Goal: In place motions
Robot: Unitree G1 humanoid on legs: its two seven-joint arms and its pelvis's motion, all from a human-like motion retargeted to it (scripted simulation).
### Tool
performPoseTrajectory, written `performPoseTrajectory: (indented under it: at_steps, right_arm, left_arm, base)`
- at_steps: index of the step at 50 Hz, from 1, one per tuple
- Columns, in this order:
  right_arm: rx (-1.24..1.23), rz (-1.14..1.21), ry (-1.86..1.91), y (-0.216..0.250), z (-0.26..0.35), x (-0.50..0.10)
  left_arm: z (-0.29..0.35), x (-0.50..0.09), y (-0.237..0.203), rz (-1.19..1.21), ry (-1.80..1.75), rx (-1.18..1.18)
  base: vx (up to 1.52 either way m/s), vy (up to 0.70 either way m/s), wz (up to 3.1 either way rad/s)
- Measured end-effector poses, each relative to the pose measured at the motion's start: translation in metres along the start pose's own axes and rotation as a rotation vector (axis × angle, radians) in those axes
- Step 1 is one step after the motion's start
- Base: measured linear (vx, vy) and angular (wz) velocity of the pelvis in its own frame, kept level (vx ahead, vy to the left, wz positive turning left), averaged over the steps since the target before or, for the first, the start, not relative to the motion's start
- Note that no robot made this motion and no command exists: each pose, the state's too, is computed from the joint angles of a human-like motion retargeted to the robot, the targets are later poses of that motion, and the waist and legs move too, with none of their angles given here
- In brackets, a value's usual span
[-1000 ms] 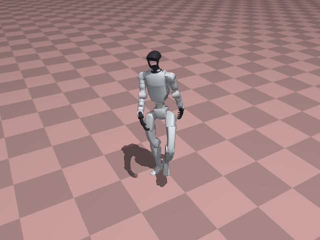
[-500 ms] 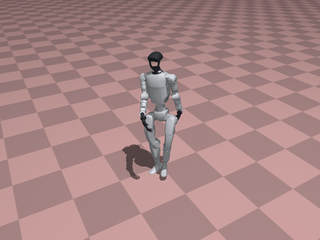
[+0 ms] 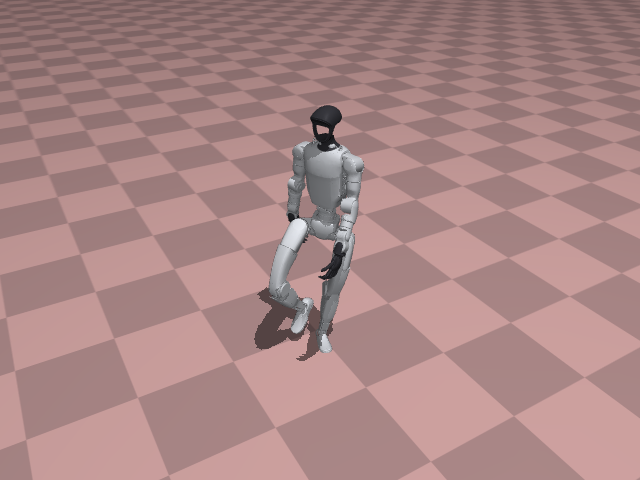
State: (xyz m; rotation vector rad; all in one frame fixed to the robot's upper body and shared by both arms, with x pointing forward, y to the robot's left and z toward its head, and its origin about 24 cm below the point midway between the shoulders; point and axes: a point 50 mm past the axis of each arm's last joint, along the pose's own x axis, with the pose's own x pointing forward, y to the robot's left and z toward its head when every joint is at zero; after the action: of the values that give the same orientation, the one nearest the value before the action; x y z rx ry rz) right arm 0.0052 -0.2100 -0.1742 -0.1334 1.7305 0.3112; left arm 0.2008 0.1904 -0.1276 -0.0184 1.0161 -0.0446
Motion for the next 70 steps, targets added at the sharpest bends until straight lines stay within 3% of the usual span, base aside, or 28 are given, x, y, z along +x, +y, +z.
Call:
performPoseTrajectory:
  at_steps: [3, 7, 13, 17, 23, 30, 32, 38, 45, 53, 58, 70]
  right_arm:
    - [0.122, -0.017, 0.157, -0.007, -0.056, -0.002]
    - [0.233, -0.081, 0.302, -0.010, -0.107, -0.009]
    - [0.358, -0.116, 0.377, -0.004, -0.131, -0.012]
    - [0.334, -0.106, 0.258, -0.005, -0.091, -0.005]
    - [0.043, -0.095, -0.039, 0.006, 0.014, 0.002]
    - [-0.297, 0.006, -0.400, 0.043, 0.127, -0.023]
    - [-0.449, 0.029, -0.527, 0.059, 0.163, -0.041]
    - [-0.631, 0.005, -0.743, 0.083, 0.207, -0.074]
    - [-0.452, 0.026, -0.576, 0.059, 0.154, -0.038]
    - [-0.233, -0.028, 0.012, 0.013, 0.023, 0.000]
    - [-0.107, -0.047, 0.179, 0.000, -0.037, 0.000]
    - [0.065, -0.115, 0.194, -0.007, -0.056, -0.002]
  left_arm:
    - [0.054, -0.006, 0.009, 0.079, -0.192, 0.147]
    - [0.096, -0.015, 0.008, 0.116, -0.350, 0.175]
    - [0.081, -0.009, -0.010, 0.061, -0.338, 0.067]
    - [0.037, -0.002, -0.018, 0.031, -0.216, 0.021]
    - [-0.079, -0.007, -0.042, -0.100, 0.197, -0.046]
    - [-0.199, -0.059, -0.048, -0.147, 0.737, -0.011]
    - [-0.229, -0.081, -0.047, -0.115, 0.816, -0.099]
    - [-0.247, -0.099, -0.059, -0.143, 0.912, -0.293]
    - [-0.235, -0.086, -0.045, -0.125, 0.816, -0.223]
    - [-0.191, -0.054, -0.041, -0.142, 0.658, -0.132]
    - [-0.171, -0.042, -0.033, -0.126, 0.576, -0.060]
    - [-0.182, -0.049, -0.025, -0.114, 0.610, -0.035]
  base:
    - [0.02, 0.02, 0.81]
    - [0.01, 0.00, 0.13]
    - [0.09, -0.01, -0.49]
    - [0.14, 0.05, -0.80]
    - [0.15, 0.03, -0.34]
    - [0.10, -0.02, -0.60]
    - [0.10, 0.04, -0.48]
    - [-0.05, 0.02, 0.49]
    - [0.10, -0.07, 0.21]
    - [0.03, -0.03, 0.15]
    - [0.07, -0.03, -0.01]
    - [0.08, -0.06, 0.02]
